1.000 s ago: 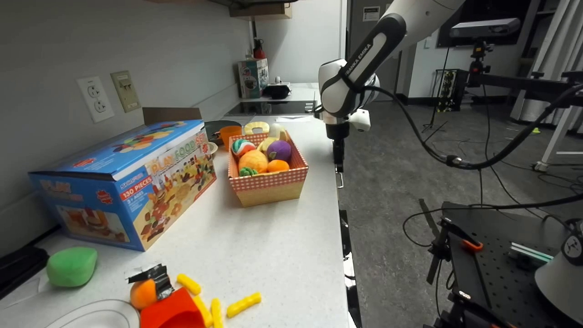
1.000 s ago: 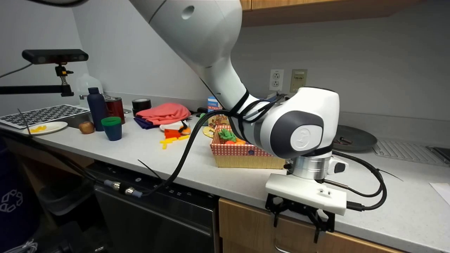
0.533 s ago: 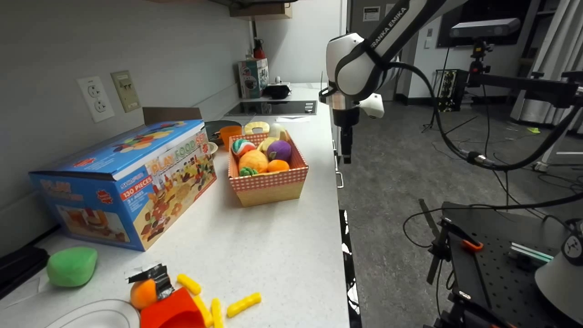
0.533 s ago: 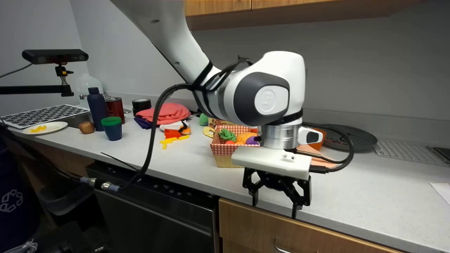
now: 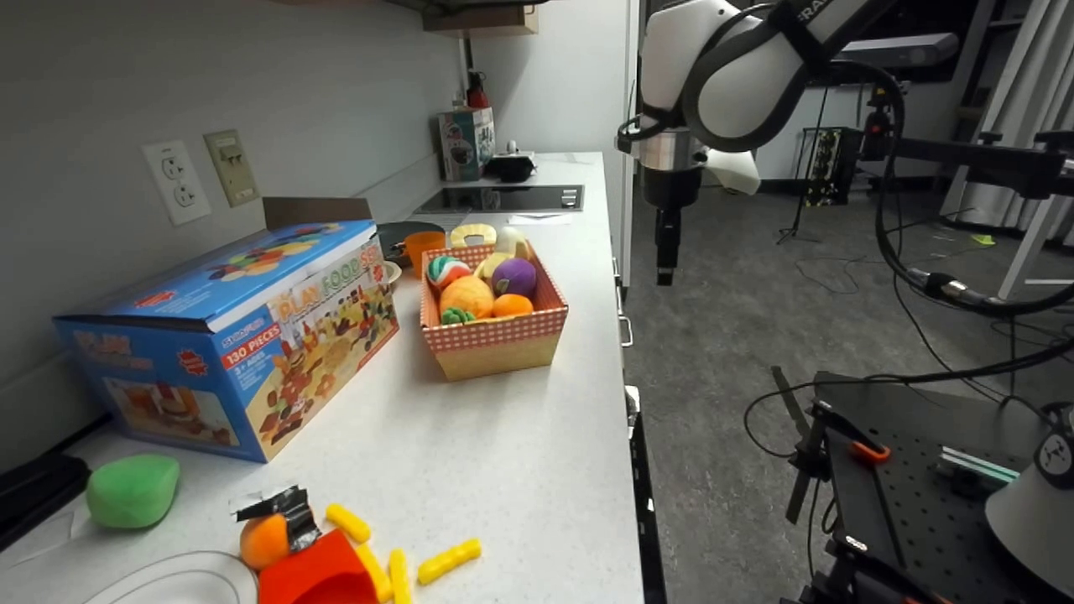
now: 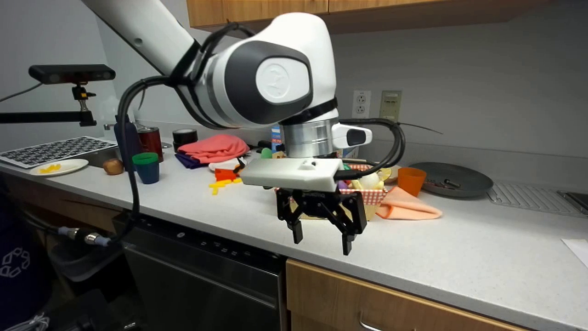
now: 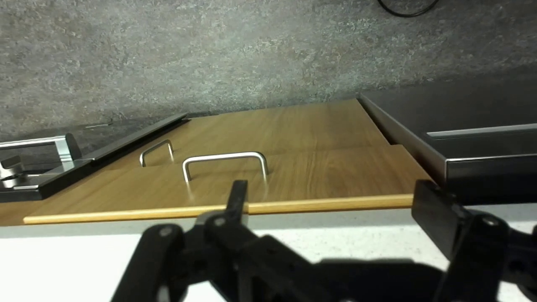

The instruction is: Close the open drawer

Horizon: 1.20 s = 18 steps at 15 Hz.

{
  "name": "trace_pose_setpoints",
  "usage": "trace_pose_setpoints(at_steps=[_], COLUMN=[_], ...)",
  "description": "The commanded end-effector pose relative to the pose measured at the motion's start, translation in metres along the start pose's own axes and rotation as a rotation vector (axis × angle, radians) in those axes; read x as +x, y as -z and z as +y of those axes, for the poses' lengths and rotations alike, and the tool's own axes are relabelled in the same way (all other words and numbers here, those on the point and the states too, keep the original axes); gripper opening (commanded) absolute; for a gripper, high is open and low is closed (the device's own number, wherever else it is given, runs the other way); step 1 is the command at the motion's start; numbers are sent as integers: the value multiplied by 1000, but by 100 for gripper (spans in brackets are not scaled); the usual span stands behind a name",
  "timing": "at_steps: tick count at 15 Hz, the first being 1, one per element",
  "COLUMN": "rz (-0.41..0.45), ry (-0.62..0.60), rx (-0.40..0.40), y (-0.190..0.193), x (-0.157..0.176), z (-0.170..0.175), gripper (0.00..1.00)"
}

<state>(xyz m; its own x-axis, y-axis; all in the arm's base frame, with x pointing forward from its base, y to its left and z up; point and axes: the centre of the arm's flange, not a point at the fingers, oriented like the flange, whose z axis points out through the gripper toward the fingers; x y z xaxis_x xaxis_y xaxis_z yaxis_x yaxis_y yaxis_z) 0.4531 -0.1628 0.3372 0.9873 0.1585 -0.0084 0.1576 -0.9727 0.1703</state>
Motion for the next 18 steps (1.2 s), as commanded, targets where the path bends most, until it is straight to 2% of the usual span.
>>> trace_pose_setpoints(at_steps=[1,2,6,18], rz=[61,23,41,42], ry=[-19,-9,-13,-14], rx=[-24,-1,0,-1], y=[13,5,9,9], x=[-36,-13,-26,-26], z=[-24,-10,-18,-18], gripper=[100,100,100,100])
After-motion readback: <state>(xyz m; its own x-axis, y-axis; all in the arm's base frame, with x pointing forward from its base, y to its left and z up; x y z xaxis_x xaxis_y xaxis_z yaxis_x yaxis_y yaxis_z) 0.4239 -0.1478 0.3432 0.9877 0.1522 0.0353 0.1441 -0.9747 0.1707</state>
